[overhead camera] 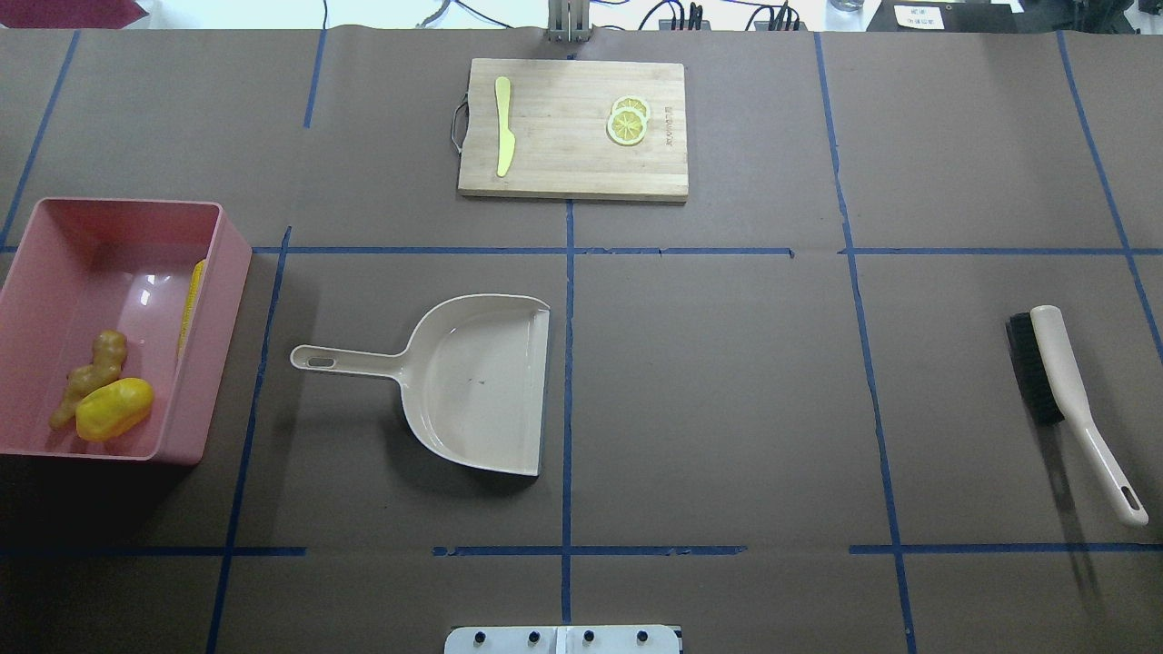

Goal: Sweep and dump trash into bin

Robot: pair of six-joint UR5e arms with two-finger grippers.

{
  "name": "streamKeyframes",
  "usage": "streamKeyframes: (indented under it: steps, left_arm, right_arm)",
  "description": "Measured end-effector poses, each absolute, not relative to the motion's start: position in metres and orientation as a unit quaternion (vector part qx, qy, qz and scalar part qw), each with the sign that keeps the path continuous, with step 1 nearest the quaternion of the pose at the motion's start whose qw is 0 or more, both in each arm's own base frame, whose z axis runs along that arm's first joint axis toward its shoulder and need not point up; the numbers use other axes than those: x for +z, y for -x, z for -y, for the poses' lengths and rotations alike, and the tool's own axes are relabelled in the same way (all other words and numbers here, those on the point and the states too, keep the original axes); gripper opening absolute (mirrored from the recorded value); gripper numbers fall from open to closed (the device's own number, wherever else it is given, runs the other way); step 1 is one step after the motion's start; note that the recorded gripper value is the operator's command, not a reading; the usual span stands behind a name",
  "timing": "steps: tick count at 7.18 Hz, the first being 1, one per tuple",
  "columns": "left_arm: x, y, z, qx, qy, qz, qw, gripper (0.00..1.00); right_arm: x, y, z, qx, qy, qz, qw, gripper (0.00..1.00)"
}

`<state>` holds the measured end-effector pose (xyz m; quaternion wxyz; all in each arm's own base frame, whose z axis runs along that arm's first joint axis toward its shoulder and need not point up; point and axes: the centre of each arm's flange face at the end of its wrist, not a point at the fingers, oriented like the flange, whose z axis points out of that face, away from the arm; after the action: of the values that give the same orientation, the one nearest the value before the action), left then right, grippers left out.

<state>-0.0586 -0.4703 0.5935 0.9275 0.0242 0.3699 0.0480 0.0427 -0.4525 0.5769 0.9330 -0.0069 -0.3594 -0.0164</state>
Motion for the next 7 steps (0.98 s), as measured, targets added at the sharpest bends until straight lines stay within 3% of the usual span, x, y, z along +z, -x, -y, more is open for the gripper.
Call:
streamKeyframes:
  steps: [7]
  left_arm:
    - [0.609,0.058,0.460,0.046,-0.010,-0.371,0.927,1.00]
  right_arm:
    - [0.584,-0.031,0.455,-0.026,0.018,0.361,0.932,1.00]
